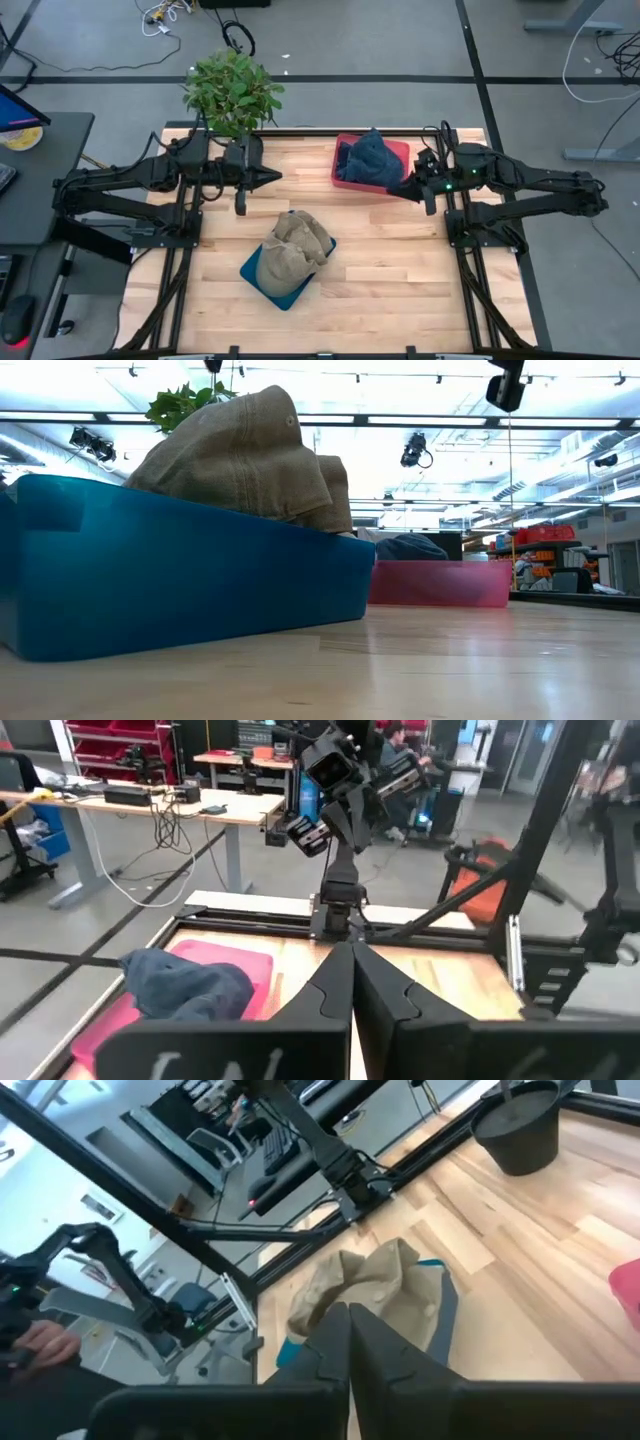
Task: Pick & Place hat
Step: Return to home position
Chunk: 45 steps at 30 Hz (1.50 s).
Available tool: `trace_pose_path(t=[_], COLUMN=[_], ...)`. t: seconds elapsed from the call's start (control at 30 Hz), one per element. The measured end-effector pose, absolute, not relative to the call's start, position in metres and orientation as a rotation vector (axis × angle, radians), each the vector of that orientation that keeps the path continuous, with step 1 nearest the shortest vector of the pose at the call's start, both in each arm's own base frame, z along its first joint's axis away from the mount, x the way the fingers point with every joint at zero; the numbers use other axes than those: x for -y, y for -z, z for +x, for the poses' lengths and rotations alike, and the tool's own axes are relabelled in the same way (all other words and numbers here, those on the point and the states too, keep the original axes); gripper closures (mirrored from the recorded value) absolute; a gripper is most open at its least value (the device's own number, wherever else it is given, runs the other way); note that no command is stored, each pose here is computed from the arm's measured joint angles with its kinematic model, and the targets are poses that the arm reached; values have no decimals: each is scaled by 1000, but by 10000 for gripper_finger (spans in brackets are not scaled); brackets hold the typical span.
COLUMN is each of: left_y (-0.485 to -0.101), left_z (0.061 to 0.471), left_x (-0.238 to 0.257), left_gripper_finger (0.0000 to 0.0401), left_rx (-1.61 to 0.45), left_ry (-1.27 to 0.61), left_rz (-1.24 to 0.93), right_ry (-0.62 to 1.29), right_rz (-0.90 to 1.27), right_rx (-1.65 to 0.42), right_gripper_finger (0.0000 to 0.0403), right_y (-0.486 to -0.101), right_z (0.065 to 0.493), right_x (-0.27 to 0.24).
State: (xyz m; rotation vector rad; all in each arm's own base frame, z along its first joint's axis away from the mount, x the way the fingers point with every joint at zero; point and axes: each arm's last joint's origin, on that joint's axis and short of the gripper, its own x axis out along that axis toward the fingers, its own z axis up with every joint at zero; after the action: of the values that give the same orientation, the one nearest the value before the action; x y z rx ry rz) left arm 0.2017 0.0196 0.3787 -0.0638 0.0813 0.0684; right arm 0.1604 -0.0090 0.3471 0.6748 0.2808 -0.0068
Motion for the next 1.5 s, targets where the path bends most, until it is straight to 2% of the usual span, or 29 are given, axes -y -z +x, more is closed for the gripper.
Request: trace_pose_path(t=[0.47,0.97,1.33,1.5], left_y=[-317,-262,-215,-207], left_z=[163,121,108,103], left_x=[-16,-14,-13,-12], left_gripper_finger=[399,399,399,399], left_rx=[137,290,370,418], left_ry=[-71,-106,-109,-94], left_rz=[-244,-293,-329,-343], right_ry=[-52,-31,-16,-13], right_rz=[744,789,804,805], right_rx=[-268,-305,-339,-346], right_gripper_finger=[397,394,392,392], right_y=[-352,-347,-341,-340], right_z=[150,160,174,176], right_x=[4,5,6,6])
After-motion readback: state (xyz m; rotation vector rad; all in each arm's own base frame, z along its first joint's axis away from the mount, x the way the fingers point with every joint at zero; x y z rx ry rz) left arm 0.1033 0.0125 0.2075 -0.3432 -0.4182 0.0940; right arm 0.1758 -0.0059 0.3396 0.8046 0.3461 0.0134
